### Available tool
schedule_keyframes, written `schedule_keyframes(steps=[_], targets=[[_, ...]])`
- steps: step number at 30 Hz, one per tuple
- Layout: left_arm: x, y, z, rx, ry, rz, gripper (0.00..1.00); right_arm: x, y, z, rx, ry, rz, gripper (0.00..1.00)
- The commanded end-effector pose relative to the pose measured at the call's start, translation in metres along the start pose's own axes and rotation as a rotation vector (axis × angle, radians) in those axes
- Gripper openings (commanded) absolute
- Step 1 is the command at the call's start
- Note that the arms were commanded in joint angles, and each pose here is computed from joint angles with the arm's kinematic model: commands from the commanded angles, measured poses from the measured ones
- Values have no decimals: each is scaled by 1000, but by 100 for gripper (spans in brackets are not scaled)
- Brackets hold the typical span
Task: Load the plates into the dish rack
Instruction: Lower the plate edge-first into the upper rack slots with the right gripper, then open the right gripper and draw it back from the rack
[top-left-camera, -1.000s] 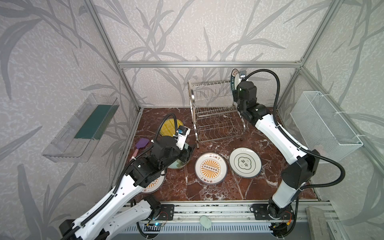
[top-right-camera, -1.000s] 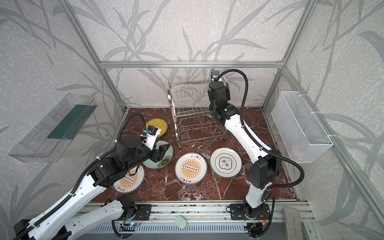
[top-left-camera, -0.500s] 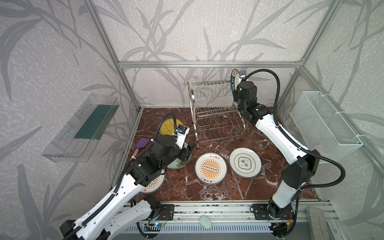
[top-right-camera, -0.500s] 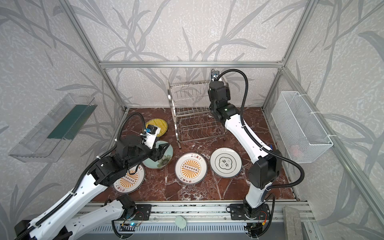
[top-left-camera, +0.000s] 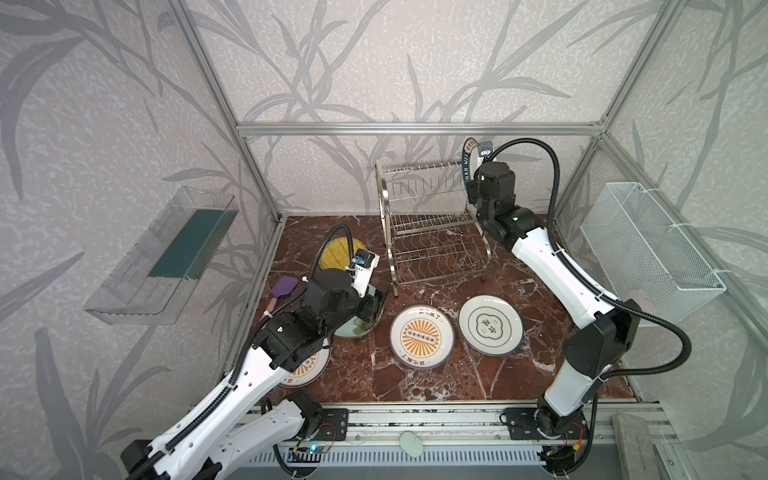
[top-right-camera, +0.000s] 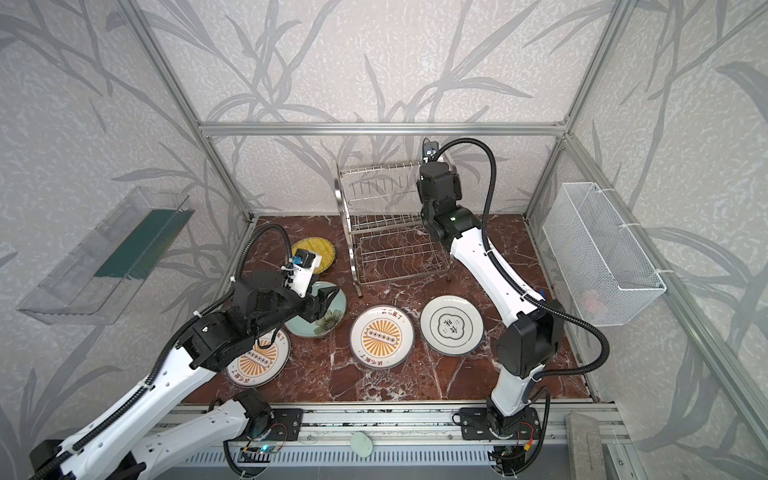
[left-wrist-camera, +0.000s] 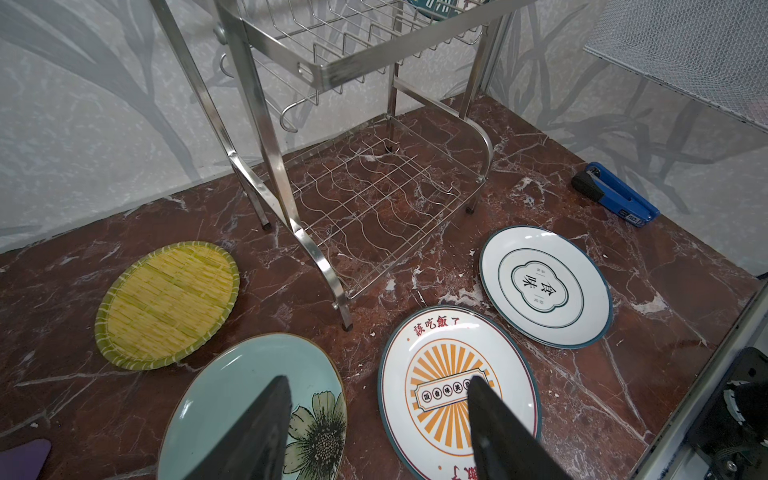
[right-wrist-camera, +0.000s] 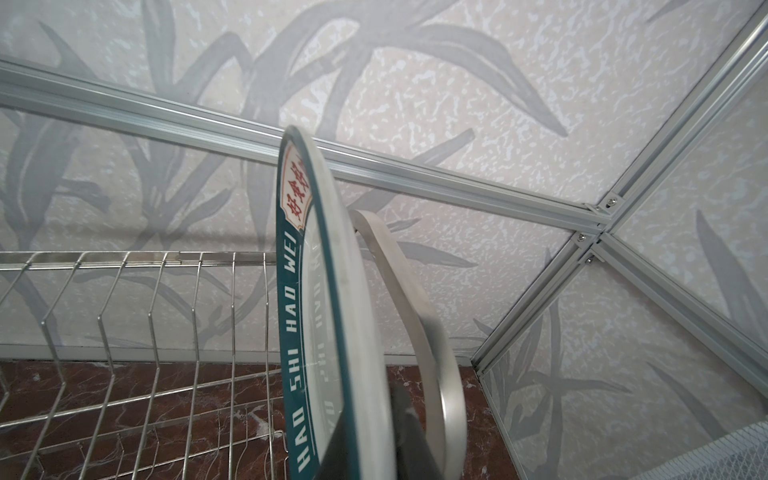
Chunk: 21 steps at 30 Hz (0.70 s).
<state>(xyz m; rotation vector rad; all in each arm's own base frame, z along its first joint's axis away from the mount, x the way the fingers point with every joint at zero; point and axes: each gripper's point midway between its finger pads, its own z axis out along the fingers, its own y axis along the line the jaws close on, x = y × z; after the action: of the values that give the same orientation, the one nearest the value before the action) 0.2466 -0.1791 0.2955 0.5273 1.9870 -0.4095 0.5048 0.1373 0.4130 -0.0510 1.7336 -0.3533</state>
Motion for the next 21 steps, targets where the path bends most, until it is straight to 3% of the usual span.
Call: schedule_keyframes(steps=[1, 11, 16, 21], targets=[[-2, 0, -1, 9, -3, 0, 65, 0, -5, -3, -1, 14, -2, 19], [-2, 0, -1, 10, -2, -5, 65, -3, -8, -7, -18, 16, 29, 35], [-4, 9, -3, -33, -20, -24, 65, -8, -13, -12, -28, 7, 55, 55], [-4, 12, -3, -41, -24, -35, 65, -20, -20, -22, -47, -13, 83, 67]])
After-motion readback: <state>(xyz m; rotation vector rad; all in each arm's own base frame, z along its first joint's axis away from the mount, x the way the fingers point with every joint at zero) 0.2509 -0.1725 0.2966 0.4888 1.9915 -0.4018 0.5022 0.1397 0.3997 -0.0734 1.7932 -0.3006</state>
